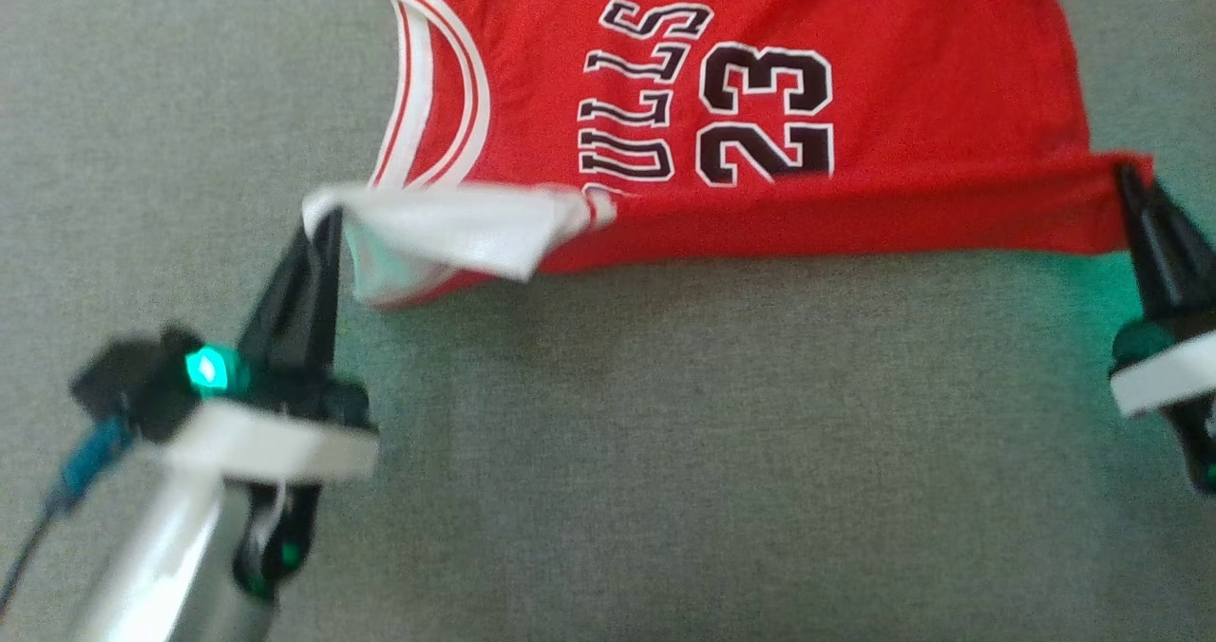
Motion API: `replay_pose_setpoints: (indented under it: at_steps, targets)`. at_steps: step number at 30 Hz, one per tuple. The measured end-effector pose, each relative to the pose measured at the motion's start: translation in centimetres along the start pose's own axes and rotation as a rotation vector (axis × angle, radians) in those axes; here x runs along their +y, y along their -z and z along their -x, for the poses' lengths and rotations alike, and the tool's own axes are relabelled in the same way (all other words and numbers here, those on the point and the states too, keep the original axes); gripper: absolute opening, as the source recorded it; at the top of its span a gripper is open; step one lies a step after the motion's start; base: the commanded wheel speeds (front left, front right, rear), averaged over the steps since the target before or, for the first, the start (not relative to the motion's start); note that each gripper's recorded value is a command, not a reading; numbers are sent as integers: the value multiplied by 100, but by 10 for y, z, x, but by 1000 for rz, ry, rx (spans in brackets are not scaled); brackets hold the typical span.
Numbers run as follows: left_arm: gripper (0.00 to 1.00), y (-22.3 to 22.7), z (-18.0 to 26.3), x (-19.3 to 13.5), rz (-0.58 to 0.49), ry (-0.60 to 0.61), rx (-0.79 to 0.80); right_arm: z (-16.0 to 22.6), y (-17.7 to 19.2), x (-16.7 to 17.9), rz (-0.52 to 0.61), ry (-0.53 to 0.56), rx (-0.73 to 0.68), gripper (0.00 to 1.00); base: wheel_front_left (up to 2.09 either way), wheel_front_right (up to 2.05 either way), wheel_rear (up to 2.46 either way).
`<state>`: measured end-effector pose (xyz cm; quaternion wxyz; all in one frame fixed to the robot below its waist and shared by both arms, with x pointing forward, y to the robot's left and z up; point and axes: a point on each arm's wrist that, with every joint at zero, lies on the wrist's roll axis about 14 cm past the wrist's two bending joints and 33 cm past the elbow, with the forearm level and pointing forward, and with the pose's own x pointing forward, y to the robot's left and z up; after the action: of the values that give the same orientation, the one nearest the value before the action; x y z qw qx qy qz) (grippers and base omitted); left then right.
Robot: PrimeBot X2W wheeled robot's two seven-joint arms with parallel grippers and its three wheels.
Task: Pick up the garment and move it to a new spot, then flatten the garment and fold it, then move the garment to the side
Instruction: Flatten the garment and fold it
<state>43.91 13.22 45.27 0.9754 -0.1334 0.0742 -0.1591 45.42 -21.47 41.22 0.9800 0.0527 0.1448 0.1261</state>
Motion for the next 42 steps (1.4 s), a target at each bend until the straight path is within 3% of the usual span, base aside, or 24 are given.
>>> replay_pose_setpoints:
  at_steps: [4, 9, 10, 11, 12, 15, 21, 28, 38, 40, 42]
  targets:
    - [0, -21, -58, 7, -39, 48, -29, -36, -6, -8, 23, -2, 5, 0, 0, 0, 0]
    - [0, -23, -88, 15, -55, 56, -15, -55, -5, -11, 36, -7, 14, 0, 0, 0, 0]
    - [0, -20, -94, 17, -54, 53, -3, -58, -6, -12, 39, -7, 15, 38, 0, 0, 0]
    - [37, -17, -99, 18, -54, 52, 7, -62, -5, -13, 42, -6, 17, 100, 0, 0, 0]
    - [100, -13, -102, 19, -53, 53, 19, -64, -5, -13, 44, -6, 19, 100, 0, 0, 0]
    - [100, -7, -107, 16, -46, 58, 14, -68, -7, -13, 39, -1, -2, 100, 0, 0, 0]
    - [100, 10, -85, 23, -158, 0, 21, -62, -16, -8, 28, -3, -63, 100, 0, 0, 0]
    - [100, 69, -43, 41, -141, -128, 205, -50, -8, -8, -2, 16, -58, 100, 0, 0, 0]
    - [99, 88, -41, 35, -142, -121, 307, -45, -11, -15, -9, 43, -70, 100, 0, 0, 0]
    - [53, 91, -39, 32, -142, -108, 328, -45, -10, -16, -10, 46, -68, 100, 0, 0, 0]
    - [29, 93, -38, 27, -140, -87, 346, -43, -7, -16, -11, 50, -58, 100, 0, 0, 0]
